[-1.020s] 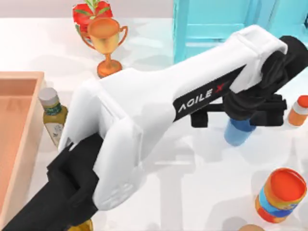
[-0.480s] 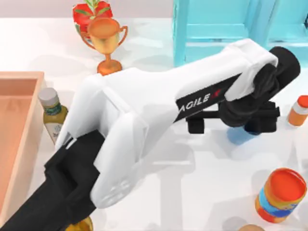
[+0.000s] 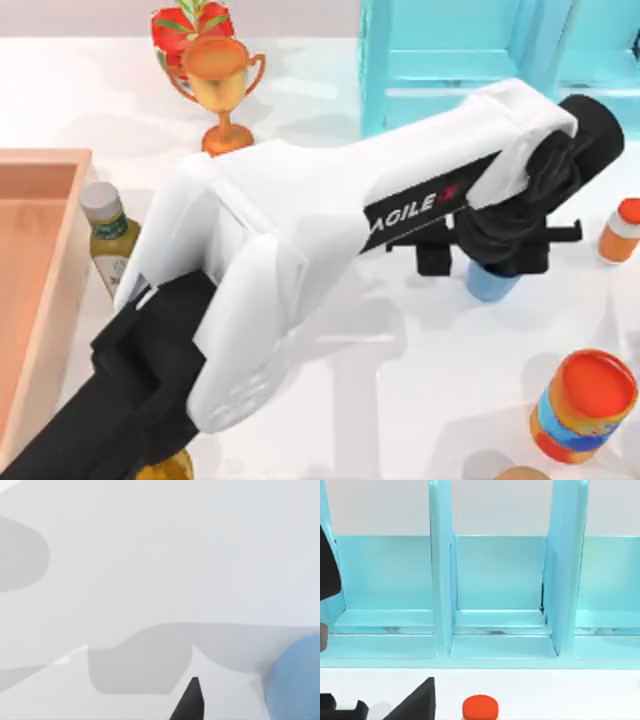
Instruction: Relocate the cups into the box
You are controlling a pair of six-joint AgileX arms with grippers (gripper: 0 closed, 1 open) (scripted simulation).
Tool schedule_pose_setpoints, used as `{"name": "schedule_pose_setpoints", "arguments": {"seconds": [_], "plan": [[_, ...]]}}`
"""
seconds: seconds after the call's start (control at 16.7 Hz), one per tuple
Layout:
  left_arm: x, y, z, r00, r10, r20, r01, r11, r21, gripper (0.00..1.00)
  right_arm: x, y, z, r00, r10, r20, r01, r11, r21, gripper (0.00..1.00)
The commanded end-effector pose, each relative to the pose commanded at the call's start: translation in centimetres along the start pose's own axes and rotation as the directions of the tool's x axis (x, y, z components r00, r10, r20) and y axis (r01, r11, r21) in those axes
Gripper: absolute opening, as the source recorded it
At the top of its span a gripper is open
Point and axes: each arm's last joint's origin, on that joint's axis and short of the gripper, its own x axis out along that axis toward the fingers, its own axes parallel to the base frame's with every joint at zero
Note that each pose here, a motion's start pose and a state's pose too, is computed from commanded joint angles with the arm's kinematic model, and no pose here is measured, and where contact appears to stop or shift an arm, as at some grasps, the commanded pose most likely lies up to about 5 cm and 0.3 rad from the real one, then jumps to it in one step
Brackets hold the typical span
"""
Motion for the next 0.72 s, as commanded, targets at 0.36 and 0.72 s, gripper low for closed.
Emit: {"name": "schedule_pose_setpoints", "arguments": {"seconds": [0.36,0.72], "plan": [[0.00,0.00,0.00,1.000,0.000,0.000,0.000,1.000,0.000,0.00,0.00,0.00,0.00,1.000,0.000,0.000,0.000,1.000,0.000,1.00],[0.00,0.00,0.00,1.000,0.000,0.000,0.000,1.000,0.000,0.00,0.00,0.00,0.00,1.000,0.000,0.000,0.000,1.000,0.000,1.00]]}}
